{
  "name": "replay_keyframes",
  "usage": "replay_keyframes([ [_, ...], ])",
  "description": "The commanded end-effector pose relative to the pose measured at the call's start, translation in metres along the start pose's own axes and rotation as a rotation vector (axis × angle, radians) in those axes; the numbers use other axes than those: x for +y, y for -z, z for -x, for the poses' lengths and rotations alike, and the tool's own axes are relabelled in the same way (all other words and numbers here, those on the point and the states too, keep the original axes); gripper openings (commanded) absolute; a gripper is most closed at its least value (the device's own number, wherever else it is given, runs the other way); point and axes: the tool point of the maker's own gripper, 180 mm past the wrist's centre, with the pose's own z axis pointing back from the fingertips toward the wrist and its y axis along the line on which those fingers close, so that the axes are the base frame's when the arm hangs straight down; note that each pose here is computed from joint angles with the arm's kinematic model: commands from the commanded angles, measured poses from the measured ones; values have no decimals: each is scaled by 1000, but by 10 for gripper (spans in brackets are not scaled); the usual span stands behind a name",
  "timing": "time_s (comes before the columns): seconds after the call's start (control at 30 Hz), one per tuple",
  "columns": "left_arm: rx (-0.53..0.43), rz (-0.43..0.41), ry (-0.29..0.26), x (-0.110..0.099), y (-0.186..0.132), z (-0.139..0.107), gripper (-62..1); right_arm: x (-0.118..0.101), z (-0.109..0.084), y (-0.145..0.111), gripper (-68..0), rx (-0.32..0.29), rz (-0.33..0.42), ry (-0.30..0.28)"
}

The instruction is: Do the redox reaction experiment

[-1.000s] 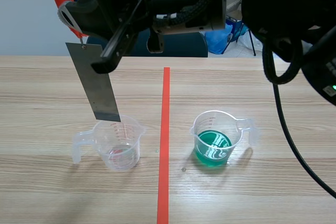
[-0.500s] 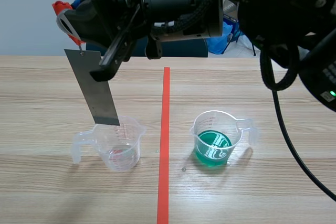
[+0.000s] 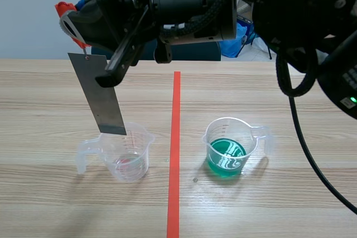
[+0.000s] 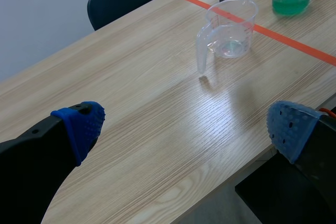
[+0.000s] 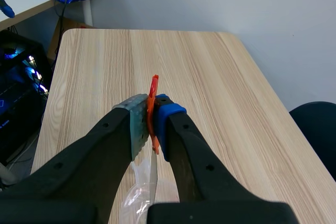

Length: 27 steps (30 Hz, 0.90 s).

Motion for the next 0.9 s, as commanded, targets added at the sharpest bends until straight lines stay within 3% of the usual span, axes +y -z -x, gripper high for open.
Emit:
replay_keyframes([
  [0.0,-25,-8,1,2,0,-5,14,-1,-7,0,-669,-24,-1,-3],
  [0.87,-24,-8,1,2,0,-5,14,-1,-4,0,-669,-7,-1,-3],
])
